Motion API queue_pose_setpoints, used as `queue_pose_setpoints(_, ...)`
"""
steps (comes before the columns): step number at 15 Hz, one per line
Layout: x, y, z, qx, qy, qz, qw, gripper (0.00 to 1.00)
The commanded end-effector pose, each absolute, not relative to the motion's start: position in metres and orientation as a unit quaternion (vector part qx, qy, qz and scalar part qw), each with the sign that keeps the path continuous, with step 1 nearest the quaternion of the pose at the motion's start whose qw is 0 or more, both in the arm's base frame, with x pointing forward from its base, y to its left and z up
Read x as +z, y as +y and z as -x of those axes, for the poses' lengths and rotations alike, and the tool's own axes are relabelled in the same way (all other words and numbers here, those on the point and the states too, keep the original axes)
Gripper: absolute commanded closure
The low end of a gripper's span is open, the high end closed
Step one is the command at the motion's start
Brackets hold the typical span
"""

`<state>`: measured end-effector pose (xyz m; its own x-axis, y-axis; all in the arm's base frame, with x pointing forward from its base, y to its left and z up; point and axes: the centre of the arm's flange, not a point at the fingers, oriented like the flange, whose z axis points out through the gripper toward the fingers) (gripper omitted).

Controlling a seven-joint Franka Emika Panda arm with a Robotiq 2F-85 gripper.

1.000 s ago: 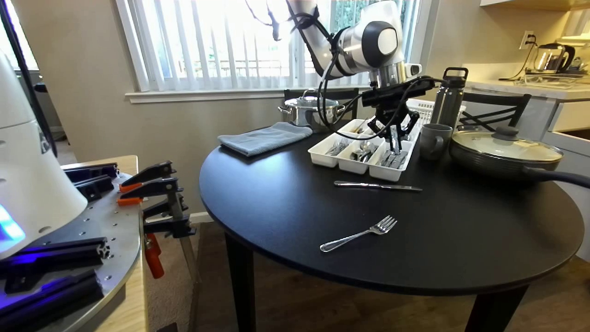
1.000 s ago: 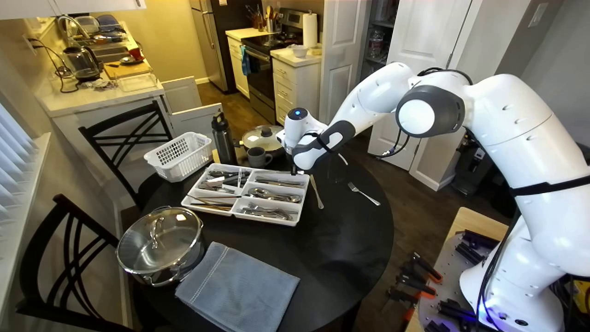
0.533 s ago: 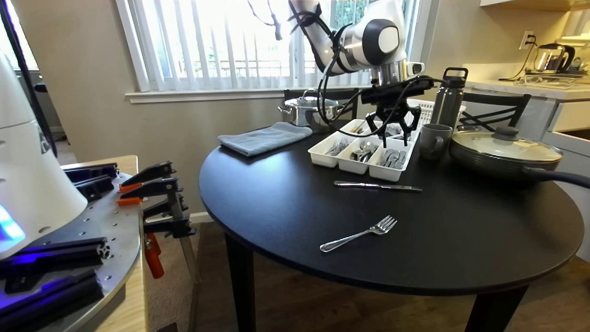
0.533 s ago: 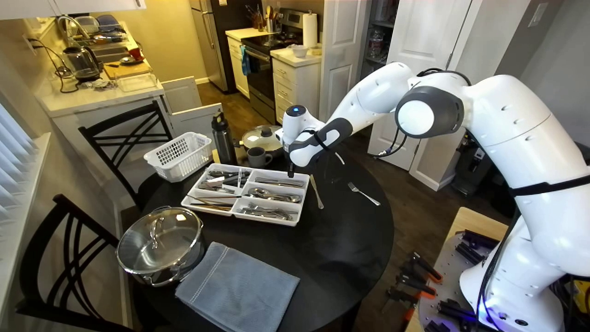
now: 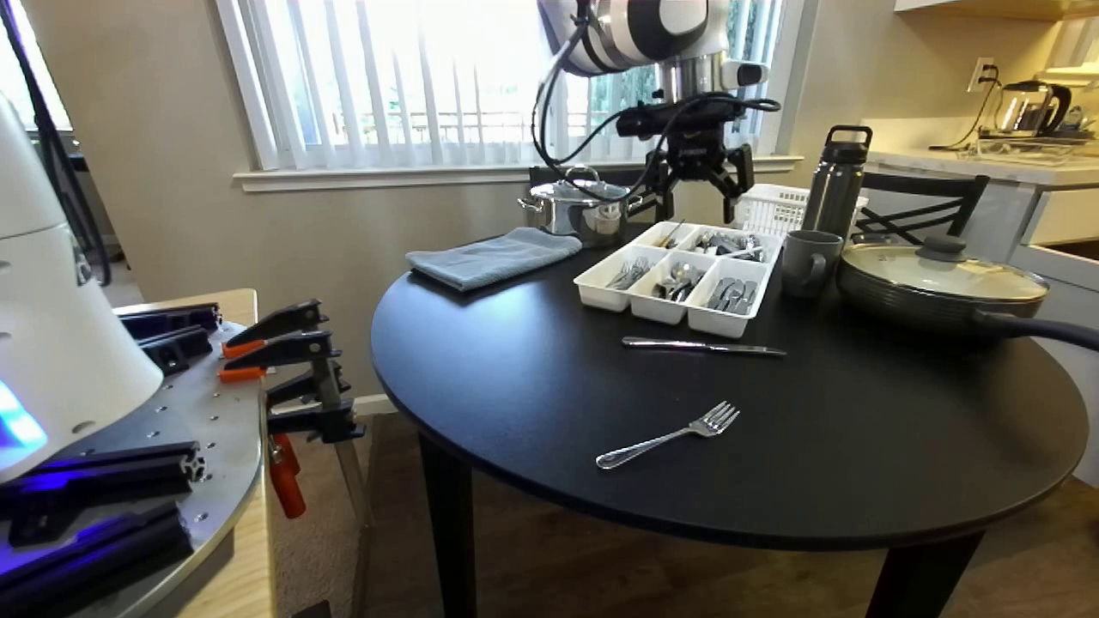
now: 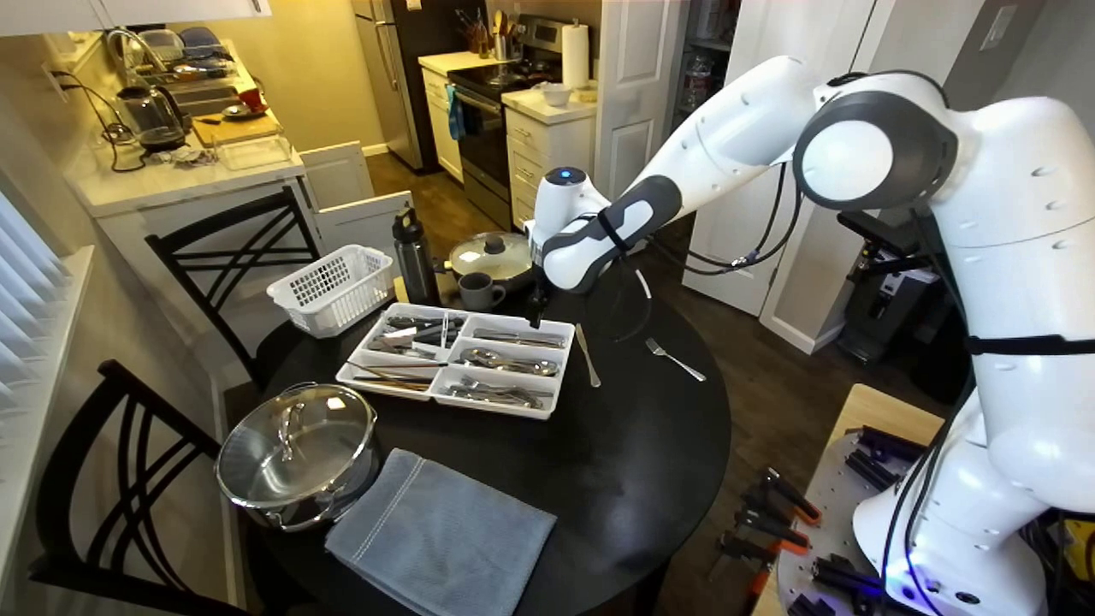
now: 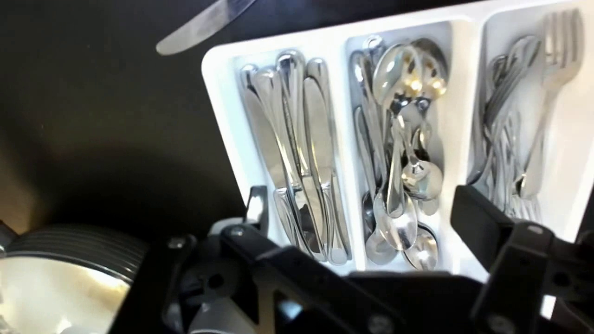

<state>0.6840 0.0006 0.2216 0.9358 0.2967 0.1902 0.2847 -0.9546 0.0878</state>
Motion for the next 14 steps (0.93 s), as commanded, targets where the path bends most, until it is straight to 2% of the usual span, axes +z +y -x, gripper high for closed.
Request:
queue_pose_setpoints(1,0.235,-0.001,-0.621,0.088,0.052,-0.995,0.000,0.00)
queue_pose_setpoints(9,0.171,-0.030,-0.591,0.019,-0.147,-0.987,-0.070,0.00)
queue_pose_setpoints(14,0.142,-0.059,-0.589,0.021,-0.230,-0.970,-0.069,0.00)
